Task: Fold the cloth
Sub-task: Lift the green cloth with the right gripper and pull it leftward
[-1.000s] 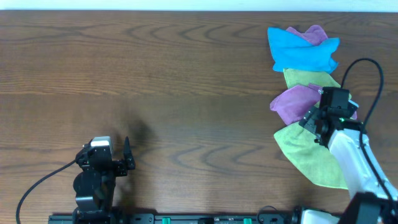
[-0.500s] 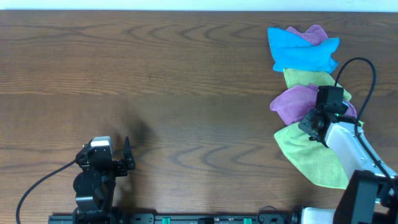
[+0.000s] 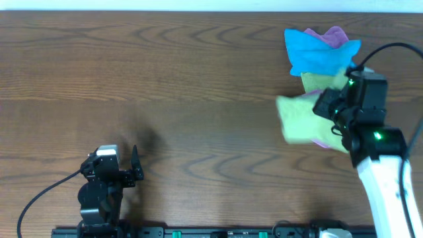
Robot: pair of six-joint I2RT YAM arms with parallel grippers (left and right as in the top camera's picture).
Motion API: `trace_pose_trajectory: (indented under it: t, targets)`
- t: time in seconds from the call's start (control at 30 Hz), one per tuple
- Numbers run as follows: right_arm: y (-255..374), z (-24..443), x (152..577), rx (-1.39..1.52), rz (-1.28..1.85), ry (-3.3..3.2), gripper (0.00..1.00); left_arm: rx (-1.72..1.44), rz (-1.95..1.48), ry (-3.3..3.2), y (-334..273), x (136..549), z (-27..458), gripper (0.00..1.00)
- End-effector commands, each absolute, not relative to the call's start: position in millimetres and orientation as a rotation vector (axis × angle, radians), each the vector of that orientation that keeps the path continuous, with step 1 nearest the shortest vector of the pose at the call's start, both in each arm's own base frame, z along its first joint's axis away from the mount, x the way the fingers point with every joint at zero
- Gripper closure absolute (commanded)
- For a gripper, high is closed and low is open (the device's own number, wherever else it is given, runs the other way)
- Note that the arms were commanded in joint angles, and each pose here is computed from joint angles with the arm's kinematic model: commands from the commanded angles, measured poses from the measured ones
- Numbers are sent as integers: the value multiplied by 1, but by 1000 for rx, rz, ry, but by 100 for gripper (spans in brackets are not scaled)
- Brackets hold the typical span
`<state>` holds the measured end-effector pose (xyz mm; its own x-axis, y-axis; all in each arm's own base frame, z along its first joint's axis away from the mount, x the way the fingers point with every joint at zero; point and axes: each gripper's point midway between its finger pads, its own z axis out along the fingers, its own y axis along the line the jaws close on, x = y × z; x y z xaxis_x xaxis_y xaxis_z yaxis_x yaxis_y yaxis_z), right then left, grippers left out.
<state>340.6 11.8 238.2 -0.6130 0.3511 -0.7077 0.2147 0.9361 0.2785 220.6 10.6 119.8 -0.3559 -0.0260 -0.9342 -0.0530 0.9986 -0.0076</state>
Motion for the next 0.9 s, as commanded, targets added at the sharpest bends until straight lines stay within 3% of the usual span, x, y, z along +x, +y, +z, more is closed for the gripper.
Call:
trace_pose_trajectory:
  t: [0.0,0.27,0.6,0.77,0.87]
  targets:
    - [67,287,333,173,425,2178,99,-58,26,1953,10,220,111,5]
    - [208,361,297,-296,912,1996,99,-58,26,1953,10,220,111,5]
    - [360,298,258,-648,1191,2100,99,-58,26,1953,10,220,111,5]
    - [387,285,245,-694,1254,2111,99,-58,26,1953,10,220,111,5]
    - [367,270,271,-590,1138,2179,99,-58,26,1953,10,220,111,5]
